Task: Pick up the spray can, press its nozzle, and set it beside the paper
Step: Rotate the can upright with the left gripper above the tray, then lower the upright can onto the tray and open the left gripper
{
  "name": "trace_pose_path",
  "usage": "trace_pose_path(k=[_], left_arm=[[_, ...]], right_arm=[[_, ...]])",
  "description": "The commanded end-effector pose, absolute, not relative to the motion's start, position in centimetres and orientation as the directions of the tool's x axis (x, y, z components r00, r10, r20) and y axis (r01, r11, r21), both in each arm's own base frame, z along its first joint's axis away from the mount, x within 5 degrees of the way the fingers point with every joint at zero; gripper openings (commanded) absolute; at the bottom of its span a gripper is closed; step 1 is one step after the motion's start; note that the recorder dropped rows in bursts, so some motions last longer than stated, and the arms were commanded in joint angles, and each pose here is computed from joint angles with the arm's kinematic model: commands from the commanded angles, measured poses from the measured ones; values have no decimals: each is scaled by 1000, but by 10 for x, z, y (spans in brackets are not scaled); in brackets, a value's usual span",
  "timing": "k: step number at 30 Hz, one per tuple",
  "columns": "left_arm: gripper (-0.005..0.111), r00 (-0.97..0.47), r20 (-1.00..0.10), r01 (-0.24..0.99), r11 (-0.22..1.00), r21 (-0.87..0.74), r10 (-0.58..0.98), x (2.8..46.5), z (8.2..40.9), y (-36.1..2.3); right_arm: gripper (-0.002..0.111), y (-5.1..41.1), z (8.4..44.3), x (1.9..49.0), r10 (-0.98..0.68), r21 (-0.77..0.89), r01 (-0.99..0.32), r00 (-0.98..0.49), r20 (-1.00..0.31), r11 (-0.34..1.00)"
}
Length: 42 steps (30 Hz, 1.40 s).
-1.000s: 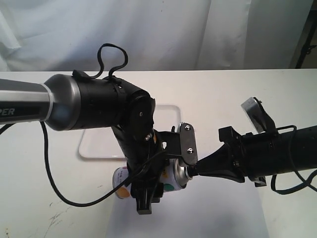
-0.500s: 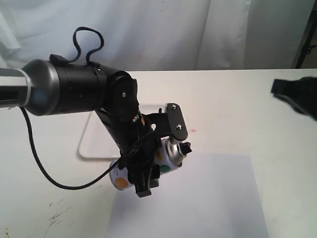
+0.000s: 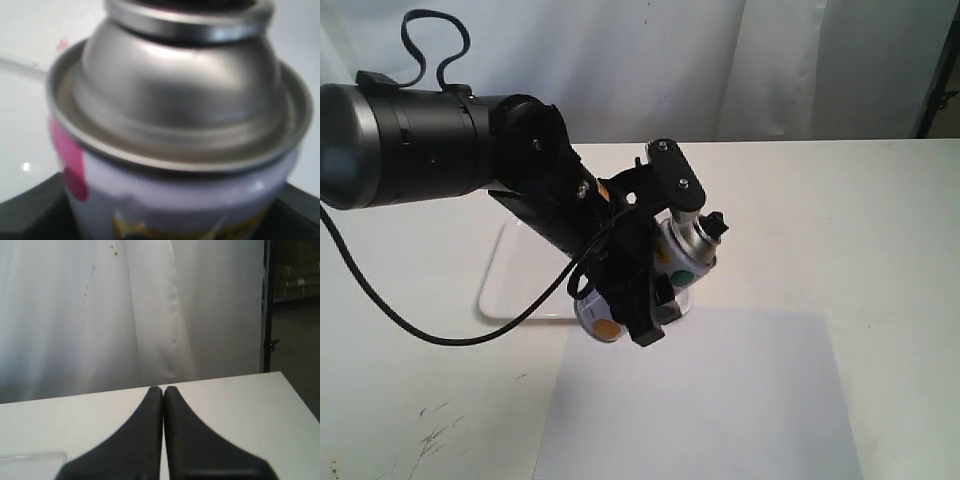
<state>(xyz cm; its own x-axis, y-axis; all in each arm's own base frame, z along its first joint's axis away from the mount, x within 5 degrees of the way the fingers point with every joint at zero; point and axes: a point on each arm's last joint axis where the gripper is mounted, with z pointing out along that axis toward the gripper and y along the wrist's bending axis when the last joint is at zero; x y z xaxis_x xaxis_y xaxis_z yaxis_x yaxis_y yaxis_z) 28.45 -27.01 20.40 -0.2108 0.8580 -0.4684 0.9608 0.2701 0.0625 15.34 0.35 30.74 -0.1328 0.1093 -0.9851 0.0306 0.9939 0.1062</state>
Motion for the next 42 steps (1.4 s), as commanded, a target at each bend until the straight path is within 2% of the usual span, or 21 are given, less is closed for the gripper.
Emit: trace_pose_path(k=[1,6,9,13,16,23,28,34,42], left_arm=[[0,-210,-583,941,324,98,785,290,222,-276],[0,-249,-674,918,392,66,695,301,229,-275],[0,-322,-730,889,458,-14,602,319,233,-258],[0,-355,-807,879,462,-116,473,336,243,-237],[0,-300,-883,894,428,-129,361,347,255,-226],[0,-201,-926,900,433,-46,320,366,256,-199],[0,-217,-942,910,403,-100,257,379,240,-184],[0,-178,-965,917,388,-91,193,396,210,-174],[0,-251,-944,906,395,-151,216,412,162,-177]], right_arm=[[0,4,294,120,62,63,-17,-78,-995,998],[0,3,271,100,43,44,-23,-58,-997,999],[0,5,260,95,58,61,-46,-73,-996,997],[0,7,251,94,69,76,-67,-107,-992,995],[0,5,249,94,117,122,-37,-109,-987,992],[0,5,249,94,165,170,-34,-112,-980,985],[0,5,249,94,167,172,-30,-111,-980,985],[0,5,249,94,167,172,-30,-111,-980,985],[0,5,249,94,168,172,-28,-110,-980,985]])
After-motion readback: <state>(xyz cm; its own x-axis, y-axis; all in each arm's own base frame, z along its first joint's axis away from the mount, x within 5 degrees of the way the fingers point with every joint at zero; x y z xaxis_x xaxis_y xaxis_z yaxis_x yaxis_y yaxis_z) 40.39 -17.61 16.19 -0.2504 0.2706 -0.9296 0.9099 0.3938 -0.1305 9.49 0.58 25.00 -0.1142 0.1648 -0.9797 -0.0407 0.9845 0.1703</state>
